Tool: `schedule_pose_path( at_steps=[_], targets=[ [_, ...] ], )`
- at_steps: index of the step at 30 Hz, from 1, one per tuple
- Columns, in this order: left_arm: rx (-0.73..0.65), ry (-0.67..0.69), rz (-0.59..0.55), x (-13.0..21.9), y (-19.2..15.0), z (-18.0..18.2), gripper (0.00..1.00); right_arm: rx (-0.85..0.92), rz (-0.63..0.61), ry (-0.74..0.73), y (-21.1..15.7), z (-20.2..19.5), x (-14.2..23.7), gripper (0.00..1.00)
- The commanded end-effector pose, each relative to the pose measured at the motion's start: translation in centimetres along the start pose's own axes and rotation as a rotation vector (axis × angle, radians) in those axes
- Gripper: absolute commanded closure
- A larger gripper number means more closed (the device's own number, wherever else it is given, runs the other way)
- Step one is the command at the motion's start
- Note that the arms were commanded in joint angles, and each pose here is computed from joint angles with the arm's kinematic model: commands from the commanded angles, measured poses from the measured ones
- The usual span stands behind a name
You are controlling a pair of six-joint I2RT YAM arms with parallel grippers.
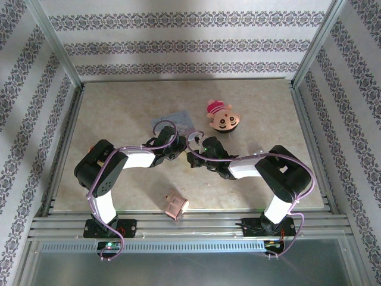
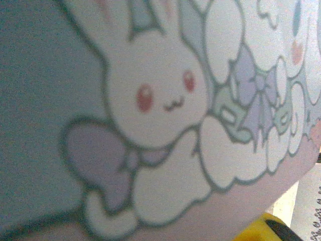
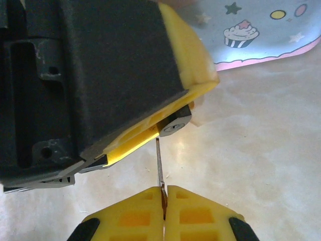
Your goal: Unlock a padlock with a key
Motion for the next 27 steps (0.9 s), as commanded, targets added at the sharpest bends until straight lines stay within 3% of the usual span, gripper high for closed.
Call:
schedule_pose_path(
  at_steps=[1, 27],
  targets=[
    [0.098, 0.008, 0.152, -0.76, -2.16, 1.55, 0.96, 0.011, -0.036, -0.004, 0.77, 0.06, 0.2, 1.0],
    [0.092, 0.002, 0.147, -0.52, -2.04, 1.55, 0.96, 0.003, -0.044, -0.028, 1.13, -0.39, 0.26, 1.0]
  ],
)
Point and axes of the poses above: each hand's point on the last joint's axis, 136 mm out from that joint toward the fingers, its own x axis back along the fingers, its own z axis along the line the jaws close on, y = z × x, the point moved 8 cm from there along x, back along the fingers, and after that the axes turned 9 degrees about -x, right-handed, at the moved point
